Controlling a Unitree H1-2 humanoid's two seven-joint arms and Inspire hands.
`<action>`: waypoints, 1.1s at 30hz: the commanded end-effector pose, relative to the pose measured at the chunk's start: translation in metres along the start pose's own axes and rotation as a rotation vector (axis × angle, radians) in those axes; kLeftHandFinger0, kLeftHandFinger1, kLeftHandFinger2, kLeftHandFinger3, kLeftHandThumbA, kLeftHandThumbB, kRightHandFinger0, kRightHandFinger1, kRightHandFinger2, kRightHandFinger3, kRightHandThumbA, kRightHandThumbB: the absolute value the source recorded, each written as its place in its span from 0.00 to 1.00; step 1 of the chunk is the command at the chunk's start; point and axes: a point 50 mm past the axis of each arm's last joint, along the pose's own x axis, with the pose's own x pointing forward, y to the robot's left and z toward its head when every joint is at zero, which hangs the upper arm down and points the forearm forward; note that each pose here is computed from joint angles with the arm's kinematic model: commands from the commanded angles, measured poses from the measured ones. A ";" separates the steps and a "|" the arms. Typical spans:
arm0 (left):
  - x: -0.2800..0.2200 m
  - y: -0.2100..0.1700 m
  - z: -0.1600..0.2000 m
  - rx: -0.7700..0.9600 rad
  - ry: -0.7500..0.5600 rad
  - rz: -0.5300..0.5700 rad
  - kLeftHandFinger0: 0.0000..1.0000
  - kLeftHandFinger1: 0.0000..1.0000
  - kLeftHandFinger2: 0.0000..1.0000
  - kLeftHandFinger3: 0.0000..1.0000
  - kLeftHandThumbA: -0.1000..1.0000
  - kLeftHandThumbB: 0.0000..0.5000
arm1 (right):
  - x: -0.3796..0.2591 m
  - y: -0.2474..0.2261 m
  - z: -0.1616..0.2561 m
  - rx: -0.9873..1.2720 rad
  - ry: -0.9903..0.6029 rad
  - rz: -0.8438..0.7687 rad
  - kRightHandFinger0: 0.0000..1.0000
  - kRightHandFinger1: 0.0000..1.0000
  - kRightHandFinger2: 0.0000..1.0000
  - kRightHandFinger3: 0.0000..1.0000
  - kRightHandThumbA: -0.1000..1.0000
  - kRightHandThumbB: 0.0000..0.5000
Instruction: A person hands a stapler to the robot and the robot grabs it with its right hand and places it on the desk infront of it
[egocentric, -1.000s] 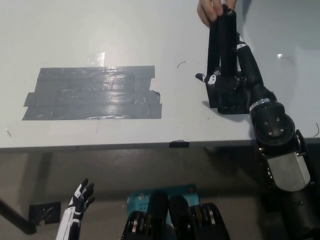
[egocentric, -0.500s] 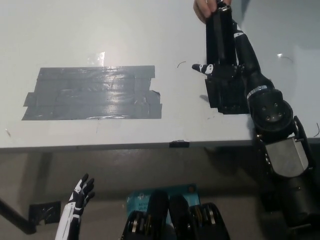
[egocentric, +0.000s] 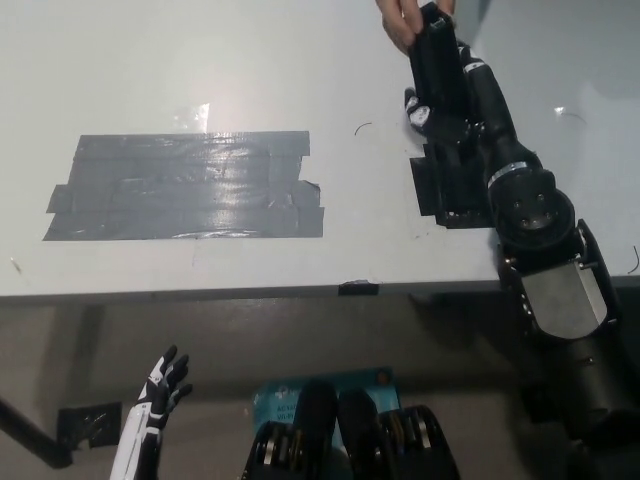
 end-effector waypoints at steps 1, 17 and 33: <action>0.004 0.006 0.008 0.009 -0.043 0.010 0.96 1.00 1.00 1.00 1.00 1.00 | 0.011 -0.010 0.025 -0.032 -0.055 -0.038 0.03 0.55 0.92 0.97 0.00 0.28; 0.006 0.006 0.007 0.021 -0.058 0.007 0.88 1.00 1.00 1.00 1.00 0.99 | 0.009 -0.019 0.055 -0.155 -0.151 0.084 0.09 0.57 0.90 0.95 0.00 0.30; 0.015 0.004 0.012 0.046 -0.062 -0.014 0.83 1.00 0.99 1.00 1.00 1.00 | 0.010 0.048 0.016 -0.555 -0.023 0.546 0.12 0.57 0.89 0.95 0.05 0.30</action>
